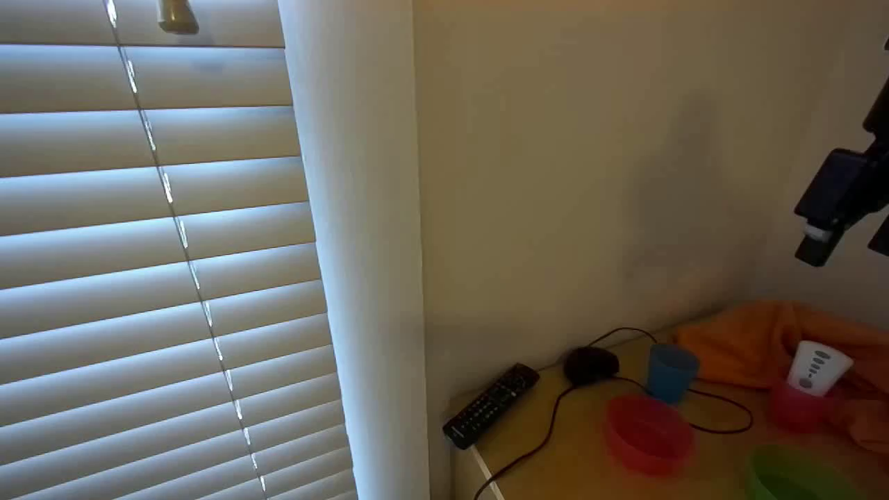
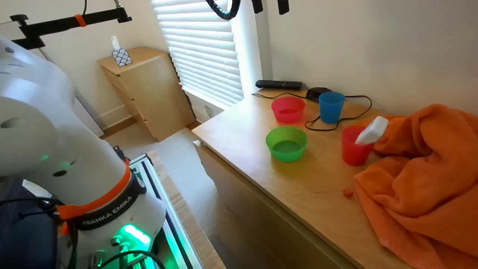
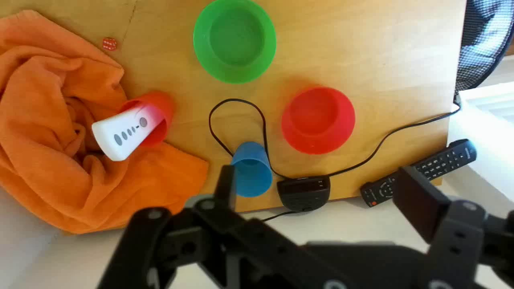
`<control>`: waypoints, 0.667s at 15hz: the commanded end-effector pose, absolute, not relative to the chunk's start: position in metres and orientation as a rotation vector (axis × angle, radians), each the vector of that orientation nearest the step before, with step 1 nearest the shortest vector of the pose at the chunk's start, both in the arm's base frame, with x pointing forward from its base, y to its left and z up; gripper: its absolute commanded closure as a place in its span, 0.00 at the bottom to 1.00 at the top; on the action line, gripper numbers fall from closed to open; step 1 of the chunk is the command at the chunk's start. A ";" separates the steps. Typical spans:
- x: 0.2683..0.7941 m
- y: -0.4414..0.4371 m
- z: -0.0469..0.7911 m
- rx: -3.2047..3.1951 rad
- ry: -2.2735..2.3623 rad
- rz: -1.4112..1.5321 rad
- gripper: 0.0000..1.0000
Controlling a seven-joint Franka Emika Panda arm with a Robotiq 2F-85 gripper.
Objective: Put the red object in the bowl
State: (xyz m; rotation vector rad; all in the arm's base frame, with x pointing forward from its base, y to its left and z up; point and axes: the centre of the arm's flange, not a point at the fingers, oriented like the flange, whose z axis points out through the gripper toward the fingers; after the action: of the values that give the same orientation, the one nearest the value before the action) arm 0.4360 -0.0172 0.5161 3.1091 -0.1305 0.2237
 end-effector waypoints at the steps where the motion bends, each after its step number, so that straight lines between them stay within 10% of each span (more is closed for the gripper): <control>1: 0.436 -0.017 0.516 3.109 -0.130 0.224 0.00; 10: 0.432 -0.069 0.466 3.198 -0.274 0.050 0.00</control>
State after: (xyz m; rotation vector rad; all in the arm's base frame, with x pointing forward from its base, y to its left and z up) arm 0.4361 -0.0343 0.5008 3.1322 -0.1896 0.1685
